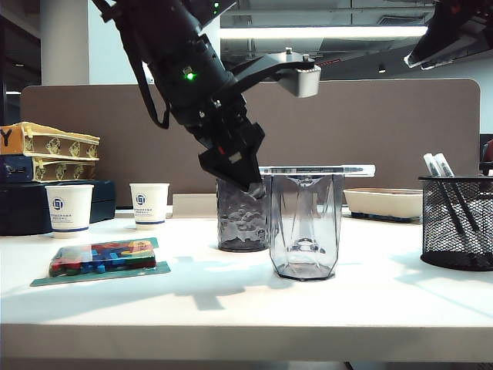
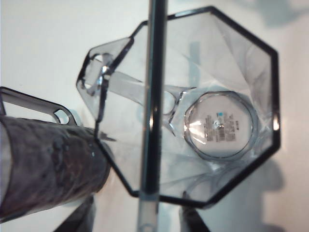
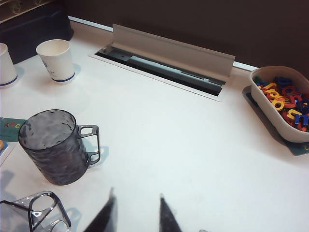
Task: Pick up one pen and put it in the pen container.
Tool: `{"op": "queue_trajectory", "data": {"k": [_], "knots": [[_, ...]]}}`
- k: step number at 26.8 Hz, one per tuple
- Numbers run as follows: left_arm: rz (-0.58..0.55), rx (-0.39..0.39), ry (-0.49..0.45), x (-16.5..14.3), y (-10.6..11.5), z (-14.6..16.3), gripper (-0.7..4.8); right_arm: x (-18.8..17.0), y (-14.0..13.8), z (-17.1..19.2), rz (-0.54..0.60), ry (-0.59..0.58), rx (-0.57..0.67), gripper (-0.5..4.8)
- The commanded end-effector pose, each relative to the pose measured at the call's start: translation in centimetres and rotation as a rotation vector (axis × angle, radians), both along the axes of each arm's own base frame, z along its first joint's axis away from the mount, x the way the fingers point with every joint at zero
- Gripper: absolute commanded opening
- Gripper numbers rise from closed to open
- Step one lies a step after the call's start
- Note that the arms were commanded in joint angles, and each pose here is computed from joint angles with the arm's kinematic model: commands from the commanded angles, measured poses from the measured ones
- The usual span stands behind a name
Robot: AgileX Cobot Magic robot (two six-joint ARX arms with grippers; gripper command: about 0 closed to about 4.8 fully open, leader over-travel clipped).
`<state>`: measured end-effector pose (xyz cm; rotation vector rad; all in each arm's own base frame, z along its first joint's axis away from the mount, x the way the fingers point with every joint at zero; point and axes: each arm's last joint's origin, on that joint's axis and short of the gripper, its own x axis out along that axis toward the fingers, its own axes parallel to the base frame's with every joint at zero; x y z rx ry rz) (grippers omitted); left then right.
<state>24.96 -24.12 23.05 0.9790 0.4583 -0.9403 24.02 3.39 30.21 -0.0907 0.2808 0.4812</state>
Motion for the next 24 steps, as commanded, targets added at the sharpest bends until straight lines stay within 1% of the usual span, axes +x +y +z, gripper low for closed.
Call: {"op": "queue_trajectory", "data": {"k": [1,5,8,16,24], "knots": [[-0.001,0.011,0.009,0.14,-0.27,-0.43,2.23,-0.04,0.0,0.22,0.001,-0.006,-0.002,1.09],[-0.006,0.014,0.007,0.05,-0.51,-0.59,2.1,-0.05,-0.01,0.17,-0.002,-0.001,-0.003,1.09],[0.013,0.016,-0.017,0.18,-0.53,-0.45,2.1,-0.04,-0.02,0.17,-0.004,-0.001,-0.004,1.09],[0.029,0.03,-0.041,0.01,-0.81,-0.21,2.1,-0.04,-0.03,0.17,-0.009,-0.001,-0.006,1.09],[0.029,0.04,-0.05,-0.28,-1.12,-0.14,2.09,-0.04,-0.03,0.17,-0.008,-0.001,-0.006,1.09]]}}
